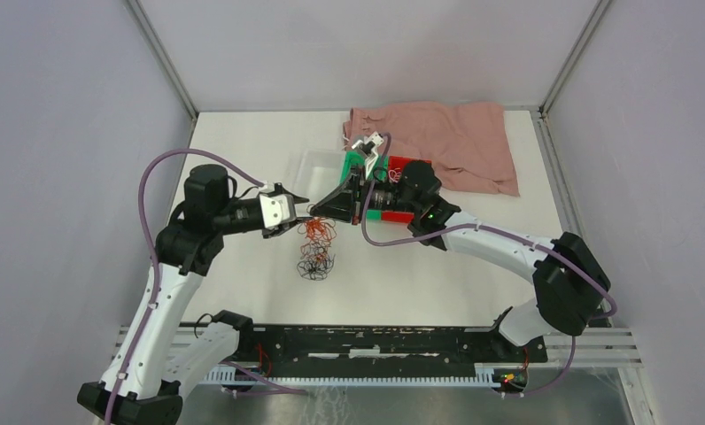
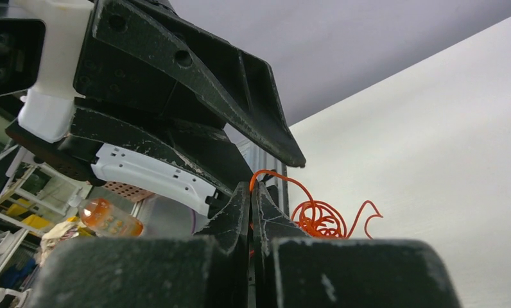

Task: Untangle the cables
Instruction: Untie the cable, then place the cable in the bin.

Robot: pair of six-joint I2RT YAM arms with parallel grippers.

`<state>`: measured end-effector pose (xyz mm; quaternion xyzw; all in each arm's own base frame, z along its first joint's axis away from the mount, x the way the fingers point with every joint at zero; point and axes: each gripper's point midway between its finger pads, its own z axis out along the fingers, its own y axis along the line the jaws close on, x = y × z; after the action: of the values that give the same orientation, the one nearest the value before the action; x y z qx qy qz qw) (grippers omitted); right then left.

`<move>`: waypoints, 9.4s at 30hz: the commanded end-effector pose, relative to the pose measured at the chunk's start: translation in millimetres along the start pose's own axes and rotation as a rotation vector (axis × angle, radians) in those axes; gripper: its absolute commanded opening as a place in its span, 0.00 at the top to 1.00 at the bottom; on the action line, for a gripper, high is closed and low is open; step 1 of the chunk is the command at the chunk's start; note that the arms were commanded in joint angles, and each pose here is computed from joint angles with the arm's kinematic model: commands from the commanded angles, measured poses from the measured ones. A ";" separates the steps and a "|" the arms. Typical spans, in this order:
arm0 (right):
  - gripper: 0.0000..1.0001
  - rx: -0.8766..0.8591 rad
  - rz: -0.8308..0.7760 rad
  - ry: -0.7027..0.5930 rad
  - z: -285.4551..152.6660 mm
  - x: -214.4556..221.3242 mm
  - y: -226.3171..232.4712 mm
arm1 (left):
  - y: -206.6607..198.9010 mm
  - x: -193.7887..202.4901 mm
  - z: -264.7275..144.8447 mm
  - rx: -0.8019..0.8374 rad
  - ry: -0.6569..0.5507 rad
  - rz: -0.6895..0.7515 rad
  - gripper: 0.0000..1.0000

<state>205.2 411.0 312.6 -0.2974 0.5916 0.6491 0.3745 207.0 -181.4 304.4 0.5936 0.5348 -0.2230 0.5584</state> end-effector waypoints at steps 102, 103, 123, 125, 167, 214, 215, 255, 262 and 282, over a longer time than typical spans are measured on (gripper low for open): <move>0.37 0.509 -0.135 0.038 -26.9 102.6 -88.9 | 219.1 -310.4 -175.4 -1.079 -0.548 0.499 0.97; 0.36 0.503 -0.151 0.035 -25.6 94.7 -84.1 | 218.7 -303.0 -166.9 -1.048 -0.535 0.478 0.97; 0.36 0.469 -0.241 -0.071 0.3 3.9 -54.1 | 203.3 -221.5 -51.4 -0.654 -0.445 0.207 0.97; 0.36 0.607 -0.263 -0.044 -16.2 1.4 -78.0 | 203.7 -217.6 -38.5 -0.635 -0.442 0.192 0.97; 0.38 1.003 -0.107 -0.080 -135.1 -10.3 -202.9 | 252.6 -213.1 50.8 -0.663 -0.419 0.364 0.97; 0.41 1.200 0.020 -0.261 -234.4 52.2 -203.7 | 191.6 58.7 193.7 -0.380 0.265 0.077 0.97; 0.41 1.200 0.020 -0.263 -235.2 52.8 -202.6 | 189.1 65.8 193.5 -0.376 0.289 0.080 0.97; 0.52 0.999 0.129 -0.334 -122.4 -33.4 -277.7 | 162.6 126.1 91.9 -0.389 0.537 0.039 0.97; 0.55 0.989 0.148 -0.321 -107.4 -15.8 -282.2 | 164.0 123.5 115.5 -0.363 0.507 0.003 0.97; 0.56 1.131 0.030 -0.489 -219.2 -49.2 -223.4 | 146.6 144.8 220.4 -0.228 0.488 -0.041 0.97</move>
<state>416.2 216.3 185.4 0.1035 0.7669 0.3052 0.5550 444.2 -277.3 164.5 0.5771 0.6883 0.0008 0.4396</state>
